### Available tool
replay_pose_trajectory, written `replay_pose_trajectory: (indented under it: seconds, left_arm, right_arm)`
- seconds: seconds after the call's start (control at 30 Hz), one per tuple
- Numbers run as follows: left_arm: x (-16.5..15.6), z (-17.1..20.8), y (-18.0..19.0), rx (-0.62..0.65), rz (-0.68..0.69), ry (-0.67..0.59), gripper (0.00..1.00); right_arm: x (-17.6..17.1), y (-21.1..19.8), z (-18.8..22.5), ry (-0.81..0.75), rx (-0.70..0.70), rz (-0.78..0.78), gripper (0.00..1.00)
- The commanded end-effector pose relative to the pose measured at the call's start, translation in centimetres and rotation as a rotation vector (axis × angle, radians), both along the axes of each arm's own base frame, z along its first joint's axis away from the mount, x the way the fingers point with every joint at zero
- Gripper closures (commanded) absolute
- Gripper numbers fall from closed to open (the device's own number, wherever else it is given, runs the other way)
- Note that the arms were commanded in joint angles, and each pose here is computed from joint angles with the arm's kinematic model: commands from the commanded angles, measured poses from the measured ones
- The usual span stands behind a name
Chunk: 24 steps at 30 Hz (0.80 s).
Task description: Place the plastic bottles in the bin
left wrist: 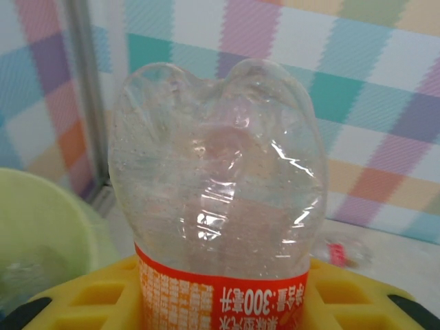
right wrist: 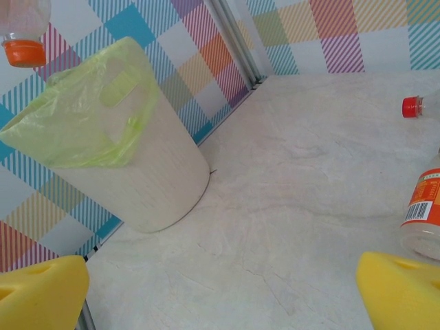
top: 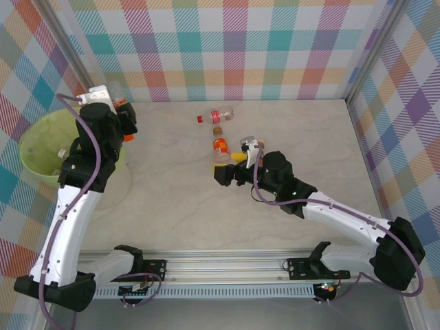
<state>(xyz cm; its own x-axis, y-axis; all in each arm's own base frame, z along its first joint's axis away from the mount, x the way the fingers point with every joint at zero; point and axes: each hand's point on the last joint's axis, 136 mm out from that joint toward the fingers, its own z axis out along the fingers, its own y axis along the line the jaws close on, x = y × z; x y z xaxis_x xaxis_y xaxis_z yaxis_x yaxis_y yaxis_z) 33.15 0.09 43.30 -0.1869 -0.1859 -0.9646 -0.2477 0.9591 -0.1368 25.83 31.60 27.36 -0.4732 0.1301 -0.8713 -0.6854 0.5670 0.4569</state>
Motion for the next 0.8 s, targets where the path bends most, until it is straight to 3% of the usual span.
replay_pose_trajectory:
  seconds: [0.0,0.3,0.5,0.63,0.77]
  left_arm:
    - [-1.6,1.3,5.6,0.063,0.225,-0.009,0.58]
    - [-3.2,0.3,12.8,0.101,0.5,0.059,0.59]
    - [-6.3,-1.8,18.6,0.129,0.814,0.117,0.57]
    - [-8.9,-3.0,20.9,0.105,0.974,0.144,0.47]
    - [-7.5,-5.1,20.9,0.054,0.94,0.195,0.33]
  right_arm:
    - [0.2,0.7,2.5,-0.068,0.04,0.026,0.0]
    - [0.6,1.3,2.4,-0.064,0.029,0.037,0.0]
    - [0.7,2.1,2.2,-0.049,0.026,0.061,0.0]
    - [0.9,2.5,2.0,-0.041,0.017,0.068,0.0]
    - [1.0,2.9,2.0,-0.04,0.013,0.08,0.0]
